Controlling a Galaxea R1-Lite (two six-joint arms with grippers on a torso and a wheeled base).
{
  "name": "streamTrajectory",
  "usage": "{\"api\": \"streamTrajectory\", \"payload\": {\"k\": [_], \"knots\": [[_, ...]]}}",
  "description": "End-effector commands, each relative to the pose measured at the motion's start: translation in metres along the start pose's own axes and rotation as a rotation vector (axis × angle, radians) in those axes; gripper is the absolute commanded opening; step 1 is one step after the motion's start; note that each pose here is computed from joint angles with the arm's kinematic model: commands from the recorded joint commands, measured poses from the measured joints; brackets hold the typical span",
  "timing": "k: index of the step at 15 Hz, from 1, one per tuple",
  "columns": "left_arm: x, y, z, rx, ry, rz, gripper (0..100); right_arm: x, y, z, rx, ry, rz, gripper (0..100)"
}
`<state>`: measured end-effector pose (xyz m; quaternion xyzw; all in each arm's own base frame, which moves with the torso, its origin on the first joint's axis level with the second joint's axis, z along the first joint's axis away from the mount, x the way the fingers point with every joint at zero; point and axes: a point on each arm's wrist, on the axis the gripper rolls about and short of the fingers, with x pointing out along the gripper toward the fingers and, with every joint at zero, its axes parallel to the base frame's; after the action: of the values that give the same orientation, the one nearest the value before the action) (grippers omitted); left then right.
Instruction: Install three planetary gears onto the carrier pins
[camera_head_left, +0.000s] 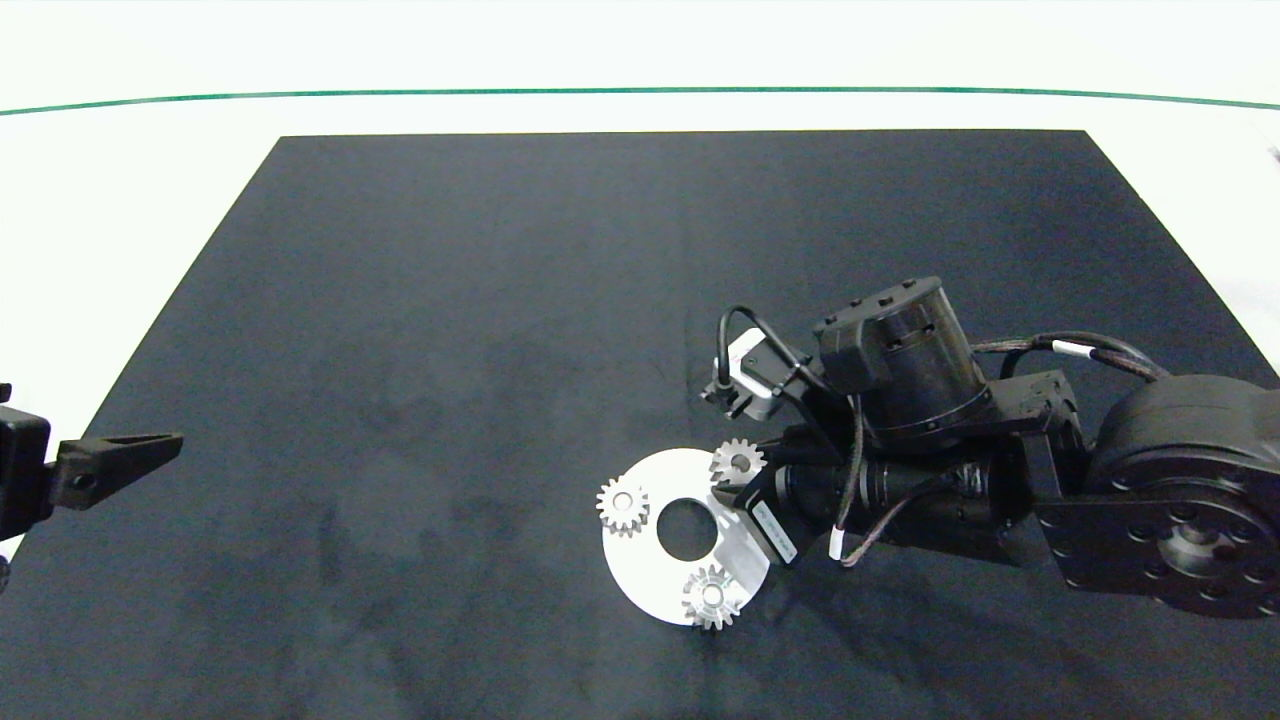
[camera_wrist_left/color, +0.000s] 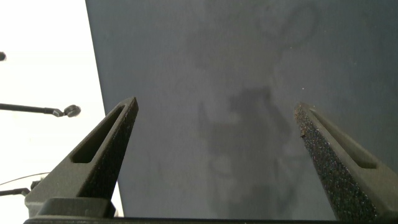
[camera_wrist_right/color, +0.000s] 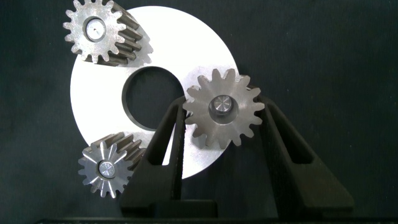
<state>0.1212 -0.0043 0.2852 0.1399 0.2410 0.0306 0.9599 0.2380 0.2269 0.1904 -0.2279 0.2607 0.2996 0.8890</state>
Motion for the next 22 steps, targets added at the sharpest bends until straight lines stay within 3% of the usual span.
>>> {"api": "streamTrajectory", "payload": {"k": [1,8,9,17,20,22], "knots": [[-0.001,0.000,0.000,0.003,0.000,0.001,100,0.003,0.000,-0.001,-0.004,0.012,-0.008,16],[-0.002,0.000,-0.001,0.004,-0.001,-0.002,100,0.001,0.000,-0.001,-0.002,0.010,-0.012,16],[-0.002,0.000,-0.001,0.004,-0.001,-0.002,100,0.000,0.000,-0.001,-0.002,0.008,-0.012,100],[-0.003,-0.001,-0.002,0.009,-0.005,-0.003,100,-0.010,-0.001,-0.009,0.005,0.010,-0.018,100],[-0.006,-0.006,-0.014,0.021,-0.002,-0.026,100,-0.052,-0.010,-0.020,0.024,-0.042,-0.033,100],[-0.031,-0.003,-0.025,0.015,-0.083,-0.014,100,-0.084,-0.023,-0.030,0.055,-0.087,-0.083,100]]}}
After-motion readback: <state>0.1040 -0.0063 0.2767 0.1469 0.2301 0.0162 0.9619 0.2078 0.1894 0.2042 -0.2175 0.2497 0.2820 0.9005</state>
